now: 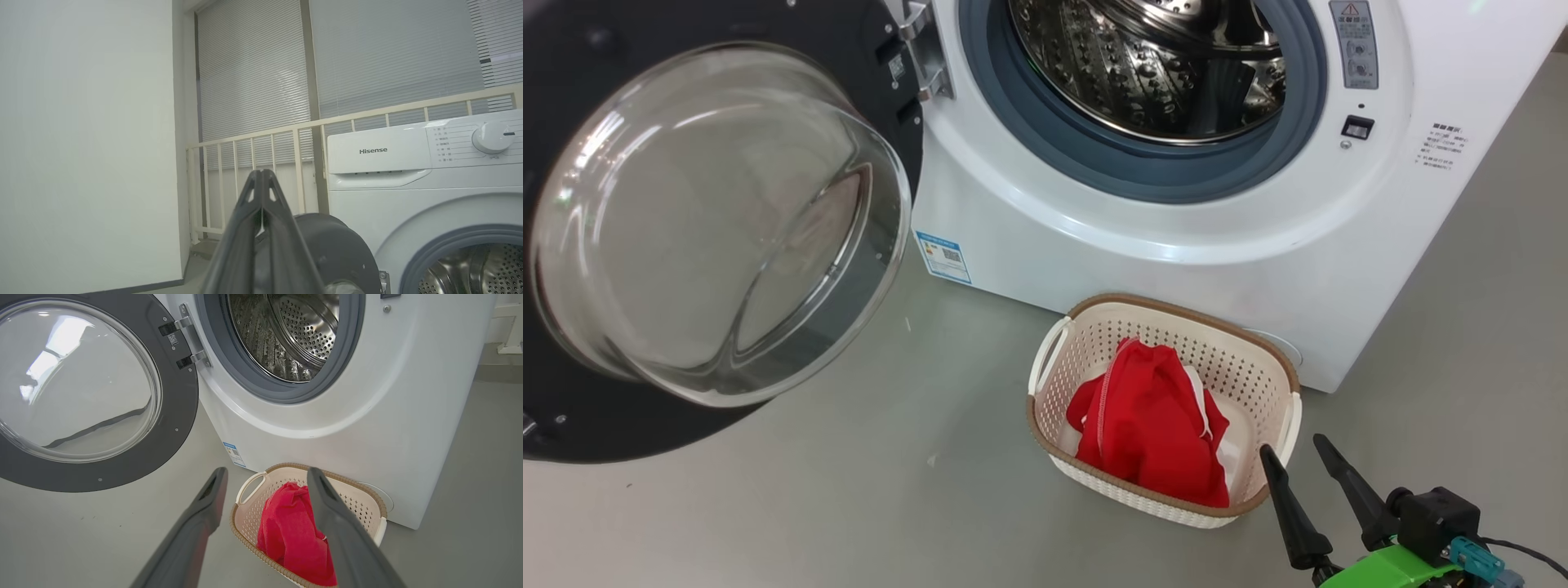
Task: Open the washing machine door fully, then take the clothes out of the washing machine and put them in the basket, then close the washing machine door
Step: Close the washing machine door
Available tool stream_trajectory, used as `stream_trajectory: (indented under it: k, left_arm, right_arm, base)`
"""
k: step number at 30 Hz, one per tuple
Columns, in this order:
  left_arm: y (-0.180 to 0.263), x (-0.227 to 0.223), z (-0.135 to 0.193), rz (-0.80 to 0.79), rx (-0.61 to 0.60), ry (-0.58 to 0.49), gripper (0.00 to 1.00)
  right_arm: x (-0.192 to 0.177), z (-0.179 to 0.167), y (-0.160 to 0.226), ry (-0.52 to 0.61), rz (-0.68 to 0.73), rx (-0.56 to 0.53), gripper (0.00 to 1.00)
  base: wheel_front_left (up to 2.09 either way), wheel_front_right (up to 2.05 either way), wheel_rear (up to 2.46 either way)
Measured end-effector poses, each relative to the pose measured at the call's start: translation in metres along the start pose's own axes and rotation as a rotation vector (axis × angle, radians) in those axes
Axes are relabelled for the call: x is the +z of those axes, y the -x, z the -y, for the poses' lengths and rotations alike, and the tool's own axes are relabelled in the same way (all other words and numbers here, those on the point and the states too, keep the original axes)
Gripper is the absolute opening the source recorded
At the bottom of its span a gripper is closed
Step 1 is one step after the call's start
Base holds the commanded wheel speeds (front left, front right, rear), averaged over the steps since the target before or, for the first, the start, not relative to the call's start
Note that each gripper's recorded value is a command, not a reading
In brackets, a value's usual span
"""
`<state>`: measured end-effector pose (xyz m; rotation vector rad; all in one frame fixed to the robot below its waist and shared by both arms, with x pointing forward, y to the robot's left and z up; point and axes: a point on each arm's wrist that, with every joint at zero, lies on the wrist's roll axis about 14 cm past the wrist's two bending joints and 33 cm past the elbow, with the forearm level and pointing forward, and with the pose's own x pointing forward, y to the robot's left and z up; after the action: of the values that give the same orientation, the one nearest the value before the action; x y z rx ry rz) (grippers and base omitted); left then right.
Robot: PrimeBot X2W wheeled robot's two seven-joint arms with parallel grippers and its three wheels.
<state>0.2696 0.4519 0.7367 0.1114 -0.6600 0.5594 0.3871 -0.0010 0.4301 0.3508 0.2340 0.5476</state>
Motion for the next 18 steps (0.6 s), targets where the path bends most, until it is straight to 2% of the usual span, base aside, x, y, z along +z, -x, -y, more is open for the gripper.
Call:
stream_trajectory:
  k: [4,11,18]
  left_arm:
    - [-0.02,-0.004,-0.022,-0.016,0.052,0.013,0.0]
    - [-0.03,-0.043,-0.074,-0.185,0.225,0.129,0.0]
    - [-0.024,-0.081,-0.09,-0.41,0.324,0.293,0.0]
  right_arm:
    - [-0.003,0.005,0.0,-0.008,-0.007,-0.013,1.0]
    - [-0.007,0.008,0.0,-0.013,-0.014,-0.022,1.0]
    - [-0.007,0.005,0.0,-0.017,-0.014,-0.017,1.0]
  base:
    - [0.0,0.0,0.0]
    - [0.0,0.0,0.0]
    - [0.0,0.0,0.0]
